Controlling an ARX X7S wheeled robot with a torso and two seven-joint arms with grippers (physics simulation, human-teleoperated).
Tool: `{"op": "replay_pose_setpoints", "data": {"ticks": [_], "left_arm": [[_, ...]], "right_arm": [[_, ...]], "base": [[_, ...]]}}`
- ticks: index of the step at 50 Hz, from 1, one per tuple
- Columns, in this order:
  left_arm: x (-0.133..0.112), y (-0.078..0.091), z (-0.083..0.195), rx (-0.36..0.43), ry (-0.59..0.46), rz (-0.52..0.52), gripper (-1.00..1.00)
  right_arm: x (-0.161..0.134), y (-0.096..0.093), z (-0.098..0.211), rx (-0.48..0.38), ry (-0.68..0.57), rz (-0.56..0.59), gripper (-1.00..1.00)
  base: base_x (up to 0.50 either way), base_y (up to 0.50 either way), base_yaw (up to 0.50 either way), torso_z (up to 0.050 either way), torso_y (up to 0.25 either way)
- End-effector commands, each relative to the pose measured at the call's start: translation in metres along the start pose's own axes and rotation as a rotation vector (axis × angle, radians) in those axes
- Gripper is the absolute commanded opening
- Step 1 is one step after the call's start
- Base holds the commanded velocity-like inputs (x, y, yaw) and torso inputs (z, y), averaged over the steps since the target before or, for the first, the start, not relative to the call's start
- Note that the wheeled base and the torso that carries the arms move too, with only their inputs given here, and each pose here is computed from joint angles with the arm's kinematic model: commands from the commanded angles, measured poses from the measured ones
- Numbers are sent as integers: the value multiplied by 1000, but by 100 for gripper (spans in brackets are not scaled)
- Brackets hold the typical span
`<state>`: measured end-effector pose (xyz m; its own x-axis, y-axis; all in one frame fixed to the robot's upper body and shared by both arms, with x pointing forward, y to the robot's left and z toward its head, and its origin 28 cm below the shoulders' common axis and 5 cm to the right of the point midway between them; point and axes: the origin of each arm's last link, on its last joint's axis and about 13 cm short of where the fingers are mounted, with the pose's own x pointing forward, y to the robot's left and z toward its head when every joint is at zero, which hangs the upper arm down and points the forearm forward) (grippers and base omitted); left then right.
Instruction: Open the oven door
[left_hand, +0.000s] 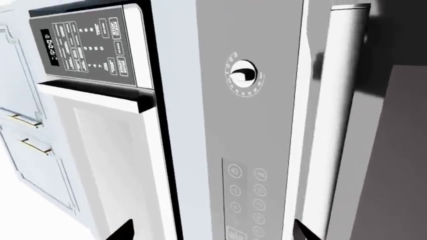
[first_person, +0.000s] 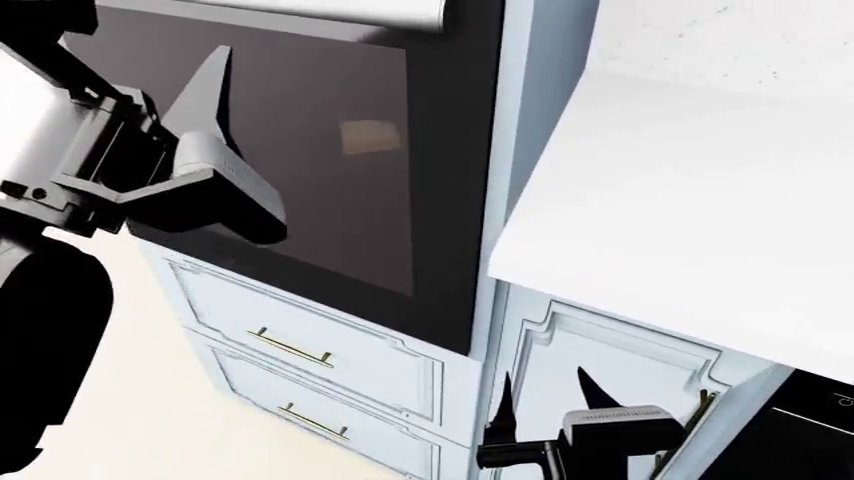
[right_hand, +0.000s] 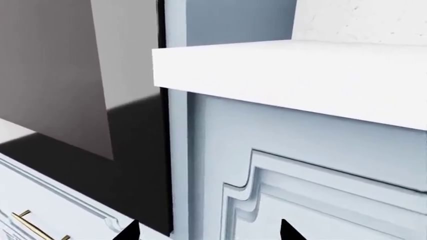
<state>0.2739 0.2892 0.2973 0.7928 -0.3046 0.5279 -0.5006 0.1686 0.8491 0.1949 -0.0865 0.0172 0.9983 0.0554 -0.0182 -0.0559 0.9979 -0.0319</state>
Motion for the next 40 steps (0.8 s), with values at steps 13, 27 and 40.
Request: {"op": "replay_pose_setpoints", "data": {"ticks": [13,27,40], "left_arm": [[11,0,15,231,-269,-50,100],[21,2,15,204,-243,-19,100],[30,-18,13,172,-216,-49,100]], "right_arm": [[3,-1,0,-4,-2,-18,100],[3,-1,0,-6,-3,-19,100],[3,-1,0,-5,-10,-20,100]], "base": [[0,0,0,0,0],[0,0,0,0,0],[0,0,0,0,0]]}}
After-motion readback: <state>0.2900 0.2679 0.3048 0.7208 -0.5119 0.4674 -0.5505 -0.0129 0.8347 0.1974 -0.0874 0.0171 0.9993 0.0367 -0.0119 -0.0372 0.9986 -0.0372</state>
